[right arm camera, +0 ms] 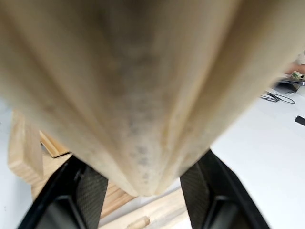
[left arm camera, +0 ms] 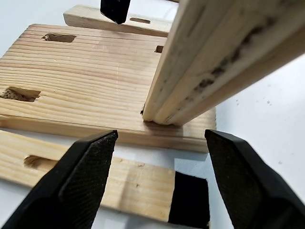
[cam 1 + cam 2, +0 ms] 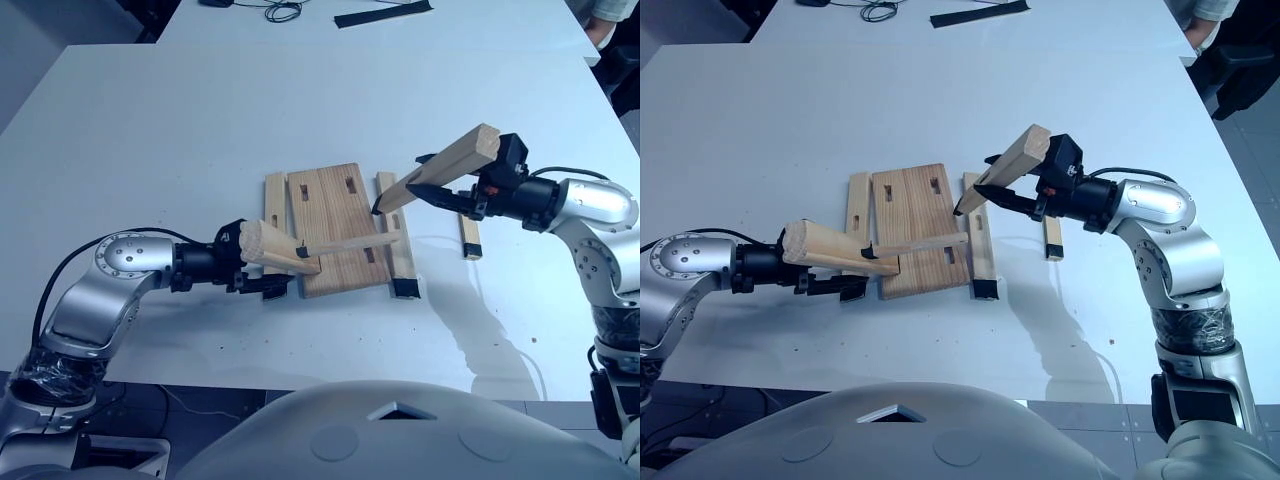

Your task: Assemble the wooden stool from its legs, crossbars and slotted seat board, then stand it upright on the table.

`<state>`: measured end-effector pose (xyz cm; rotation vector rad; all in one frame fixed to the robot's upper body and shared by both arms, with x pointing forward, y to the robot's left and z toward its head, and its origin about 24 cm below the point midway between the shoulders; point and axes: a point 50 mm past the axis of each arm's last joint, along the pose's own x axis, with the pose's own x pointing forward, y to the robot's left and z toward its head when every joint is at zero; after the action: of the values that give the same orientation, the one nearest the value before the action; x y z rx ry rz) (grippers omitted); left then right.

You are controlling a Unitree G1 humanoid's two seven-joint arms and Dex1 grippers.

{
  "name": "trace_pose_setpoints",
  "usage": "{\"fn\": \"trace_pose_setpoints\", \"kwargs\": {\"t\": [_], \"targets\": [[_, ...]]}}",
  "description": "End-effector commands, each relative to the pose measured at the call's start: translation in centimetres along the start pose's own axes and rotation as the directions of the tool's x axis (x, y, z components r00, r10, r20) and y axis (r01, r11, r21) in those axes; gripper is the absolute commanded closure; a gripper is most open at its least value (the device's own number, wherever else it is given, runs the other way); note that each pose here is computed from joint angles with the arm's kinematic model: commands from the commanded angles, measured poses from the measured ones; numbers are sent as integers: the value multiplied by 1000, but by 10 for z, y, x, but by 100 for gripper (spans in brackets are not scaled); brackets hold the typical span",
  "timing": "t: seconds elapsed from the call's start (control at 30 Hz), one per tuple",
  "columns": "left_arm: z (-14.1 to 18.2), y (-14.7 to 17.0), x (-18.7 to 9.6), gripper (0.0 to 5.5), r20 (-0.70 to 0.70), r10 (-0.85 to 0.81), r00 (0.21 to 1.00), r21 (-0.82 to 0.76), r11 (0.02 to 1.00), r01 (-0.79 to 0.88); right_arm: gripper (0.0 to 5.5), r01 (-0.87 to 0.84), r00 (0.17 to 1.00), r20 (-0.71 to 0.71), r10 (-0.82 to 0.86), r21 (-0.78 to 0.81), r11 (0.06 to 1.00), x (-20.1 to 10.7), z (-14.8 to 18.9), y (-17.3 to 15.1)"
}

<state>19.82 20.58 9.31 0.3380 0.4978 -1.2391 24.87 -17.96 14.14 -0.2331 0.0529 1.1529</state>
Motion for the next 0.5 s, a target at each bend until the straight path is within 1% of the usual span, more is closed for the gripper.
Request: {"fn": "trace_pose_setpoints", "kwargs": {"t": [0.03, 0.27, 0.5], "targets": [[-6, -8, 0, 208, -37, -25, 999, 11, 1000, 26, 349, -26, 999, -49, 24, -41, 999, -1, -9, 3], [-7, -5, -3, 208, -40, -12, 999, 17, 1000, 13, 349, -76, 995, -73, 72, -44, 996, -2, -15, 9], [-9, -6, -5, 208, -42, 5, 999, 15, 1000, -4, 349, -115, 991, -74, 113, -19, 993, -8, -10, 16]]}}
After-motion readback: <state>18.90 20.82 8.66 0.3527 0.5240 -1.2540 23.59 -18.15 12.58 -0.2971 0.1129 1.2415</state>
